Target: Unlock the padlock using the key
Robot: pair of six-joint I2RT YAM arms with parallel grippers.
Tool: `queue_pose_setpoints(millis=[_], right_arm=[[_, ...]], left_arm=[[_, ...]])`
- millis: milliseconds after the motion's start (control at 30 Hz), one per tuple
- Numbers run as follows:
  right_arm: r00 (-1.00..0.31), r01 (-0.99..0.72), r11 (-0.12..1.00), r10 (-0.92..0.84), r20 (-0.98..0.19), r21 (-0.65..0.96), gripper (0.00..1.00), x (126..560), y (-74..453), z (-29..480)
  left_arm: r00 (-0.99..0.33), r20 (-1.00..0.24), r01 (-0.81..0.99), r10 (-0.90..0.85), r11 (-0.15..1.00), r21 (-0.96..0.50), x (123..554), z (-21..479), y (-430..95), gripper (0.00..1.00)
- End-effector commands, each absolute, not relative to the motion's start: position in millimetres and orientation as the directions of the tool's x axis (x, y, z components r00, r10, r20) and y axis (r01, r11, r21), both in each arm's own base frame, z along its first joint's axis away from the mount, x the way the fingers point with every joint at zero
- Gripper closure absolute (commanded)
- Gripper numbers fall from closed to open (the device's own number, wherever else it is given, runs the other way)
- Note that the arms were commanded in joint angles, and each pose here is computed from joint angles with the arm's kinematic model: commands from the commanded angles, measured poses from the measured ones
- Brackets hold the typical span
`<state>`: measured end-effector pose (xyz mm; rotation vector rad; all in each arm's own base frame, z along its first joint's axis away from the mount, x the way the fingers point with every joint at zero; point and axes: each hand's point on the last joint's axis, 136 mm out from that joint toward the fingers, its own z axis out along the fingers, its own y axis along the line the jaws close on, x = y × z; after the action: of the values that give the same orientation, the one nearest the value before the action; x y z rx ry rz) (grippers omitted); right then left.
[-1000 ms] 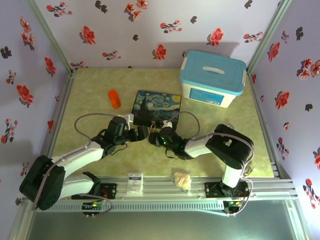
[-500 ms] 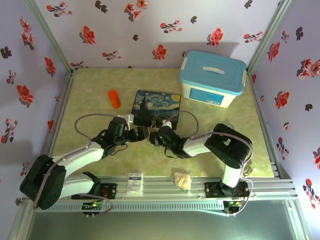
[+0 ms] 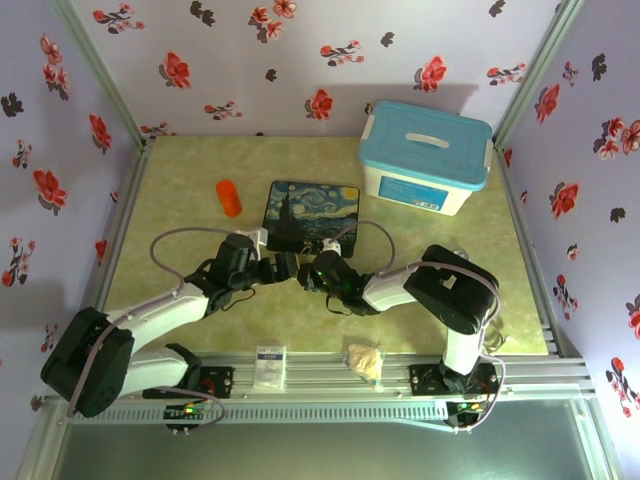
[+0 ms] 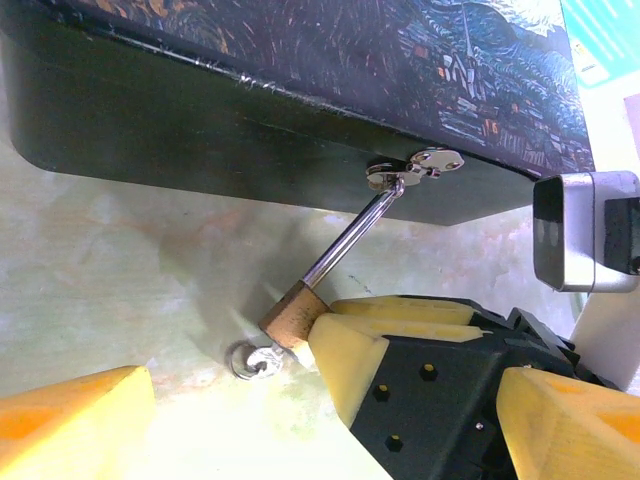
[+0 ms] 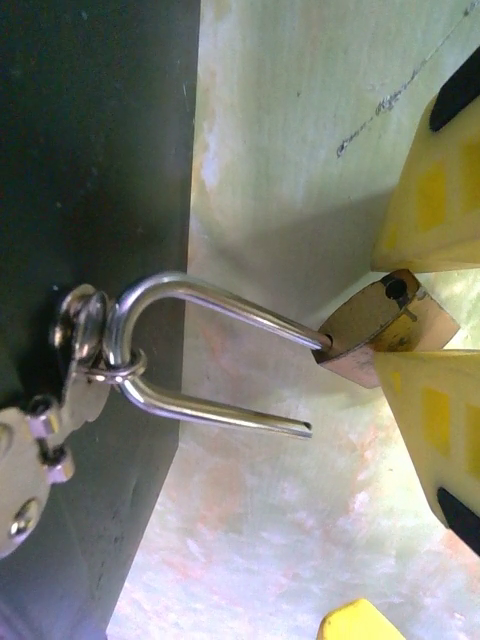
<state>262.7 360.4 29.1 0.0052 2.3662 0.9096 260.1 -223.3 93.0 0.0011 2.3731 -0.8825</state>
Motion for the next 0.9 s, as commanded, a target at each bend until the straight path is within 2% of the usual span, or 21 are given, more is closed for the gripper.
queue_pose_setpoints(millis=[0, 233, 367, 700, 867], right_arm=[[-0.858, -0.168, 0.79, 0.177, -0.481, 0.59, 0.8, 249.5, 348.4, 2.3], [-0.853, -0.181, 0.76, 0.195, -0.484, 0.624, 0.83, 246.9, 347.7, 10.3], [-0.842, -0.159, 0.765, 0.225, -0.49, 0.625, 0.84, 248.5, 339.8, 10.8], [-0.821, -0.182, 0.776, 0.218, -0.527, 0.604, 0.85, 251.6, 334.9, 23.4], [-0.816, -0.148, 0.699, 0.313, -0.486, 0.7, 0.88, 257.3, 335.8, 25.8]], left_arm=[[-0.818, -0.538, 0.21, -0.203, 0.765, -0.608, 260.6, 94.6, -226.5, 0.11], [-0.818, -0.539, 0.202, -0.204, 0.774, -0.6, 261.5, 88.5, -224.2, 0.12], [-0.827, -0.528, 0.194, -0.193, 0.784, -0.59, 261.7, 78.1, -224.4, 0.27], [-0.829, -0.531, 0.191, -0.178, 0.801, -0.567, 265.6, 70.2, -224.4, 0.31], [-0.791, -0.59, 0.226, -0.164, 0.818, -0.53, 278.9, 95.8, -225.0, 0.3]])
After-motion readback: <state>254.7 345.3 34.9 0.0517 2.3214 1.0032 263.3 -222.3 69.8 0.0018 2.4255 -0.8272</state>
